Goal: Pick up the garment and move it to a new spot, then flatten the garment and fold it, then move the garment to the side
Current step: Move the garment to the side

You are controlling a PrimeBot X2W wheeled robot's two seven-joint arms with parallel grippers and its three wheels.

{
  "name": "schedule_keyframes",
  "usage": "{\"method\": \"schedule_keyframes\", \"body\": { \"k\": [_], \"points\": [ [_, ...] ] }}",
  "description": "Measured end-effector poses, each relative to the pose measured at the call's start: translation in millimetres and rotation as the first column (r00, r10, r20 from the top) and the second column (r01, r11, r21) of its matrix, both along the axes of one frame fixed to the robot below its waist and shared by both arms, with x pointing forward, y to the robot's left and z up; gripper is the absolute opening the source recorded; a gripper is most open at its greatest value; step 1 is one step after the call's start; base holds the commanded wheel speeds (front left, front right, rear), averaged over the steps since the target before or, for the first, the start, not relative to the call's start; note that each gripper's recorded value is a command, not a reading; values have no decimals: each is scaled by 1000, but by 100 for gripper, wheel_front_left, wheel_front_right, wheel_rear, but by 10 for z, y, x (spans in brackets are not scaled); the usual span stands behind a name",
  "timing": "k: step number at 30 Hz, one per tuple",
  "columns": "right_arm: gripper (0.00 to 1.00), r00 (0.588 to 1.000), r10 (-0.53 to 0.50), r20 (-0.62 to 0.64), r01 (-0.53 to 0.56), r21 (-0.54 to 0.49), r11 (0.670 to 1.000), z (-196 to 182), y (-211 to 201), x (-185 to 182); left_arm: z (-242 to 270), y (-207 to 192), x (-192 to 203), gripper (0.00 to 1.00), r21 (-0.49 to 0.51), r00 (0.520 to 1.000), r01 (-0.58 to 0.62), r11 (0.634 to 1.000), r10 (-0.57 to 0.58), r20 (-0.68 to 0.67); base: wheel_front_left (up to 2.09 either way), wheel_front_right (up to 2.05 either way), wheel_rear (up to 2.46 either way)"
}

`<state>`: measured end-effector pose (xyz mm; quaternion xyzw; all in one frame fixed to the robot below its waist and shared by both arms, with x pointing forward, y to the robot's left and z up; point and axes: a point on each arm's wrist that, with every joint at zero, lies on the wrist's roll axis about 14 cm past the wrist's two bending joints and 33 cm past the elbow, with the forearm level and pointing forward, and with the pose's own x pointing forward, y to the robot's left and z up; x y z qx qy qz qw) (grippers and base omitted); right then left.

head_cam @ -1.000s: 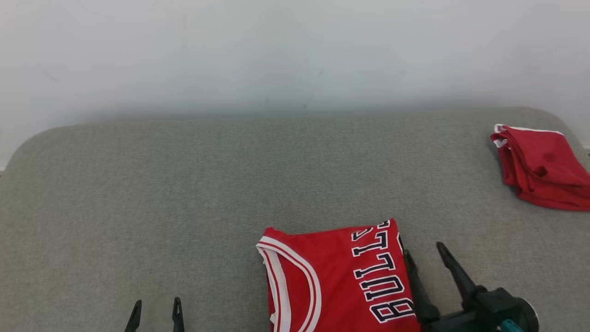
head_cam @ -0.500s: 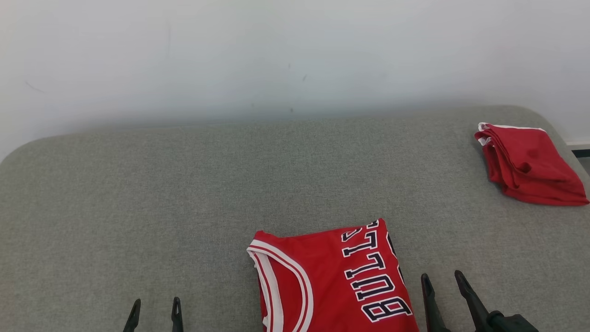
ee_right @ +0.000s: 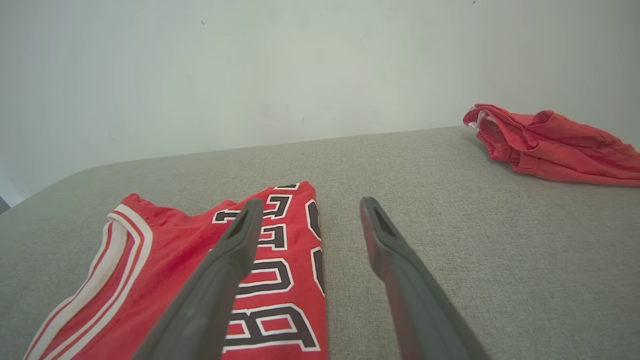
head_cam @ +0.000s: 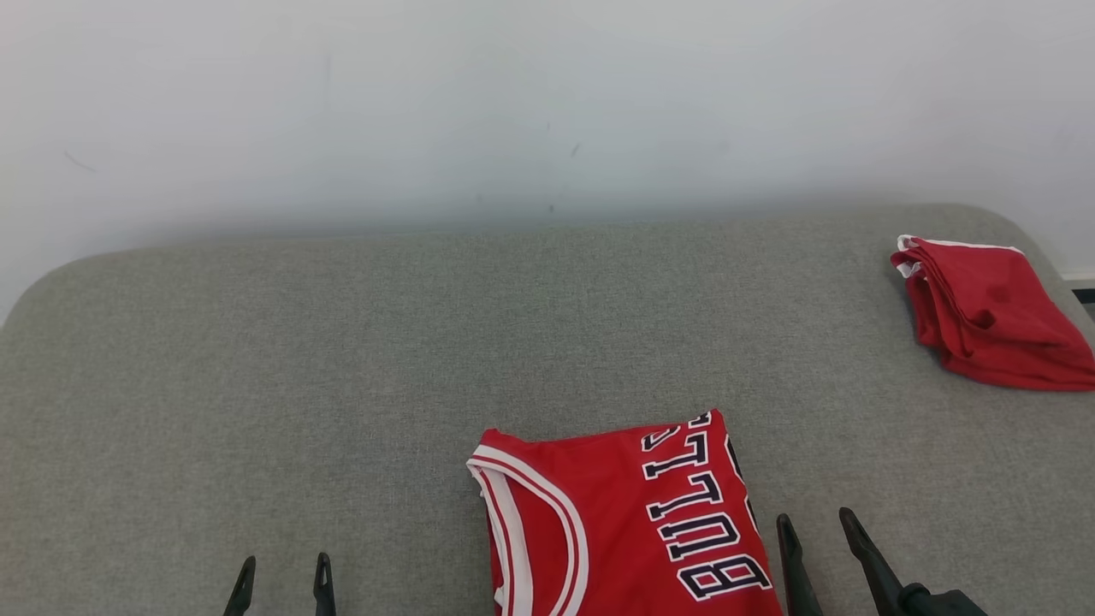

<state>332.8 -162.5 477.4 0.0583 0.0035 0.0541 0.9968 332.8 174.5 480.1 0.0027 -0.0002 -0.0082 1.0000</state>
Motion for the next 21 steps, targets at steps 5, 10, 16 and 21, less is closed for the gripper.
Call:
{"method": "schedule_keyframes", "body": {
  "k": [5, 10, 16, 21],
  "points": [
    [100, 1000, 0, -6, 0, 0, 1000, -18, 1, 3, -9, 17, -23, 100, 1, 1000, -5, 1000, 5, -3, 0, 0, 0],
    [100, 1000, 9, -15, -9, -3, 1000, -49, 32, 2, -29, 21, -47, 100, 2, 1000, -7, 1000, 7, -10, 0, 0, 0],
    [100, 1000, 17, -24, -18, -5, 1000, -75, 58, 5, -24, 29, -54, 100, 4, 1000, -9, 1000, 9, -8, 0, 0, 0],
    [100, 999, 18, -29, -18, -5, 1000, -93, 59, 4, -22, 29, -56, 100, 4, 1000, -9, 1000, 9, -7, 0, 0, 0]
  ]
}}
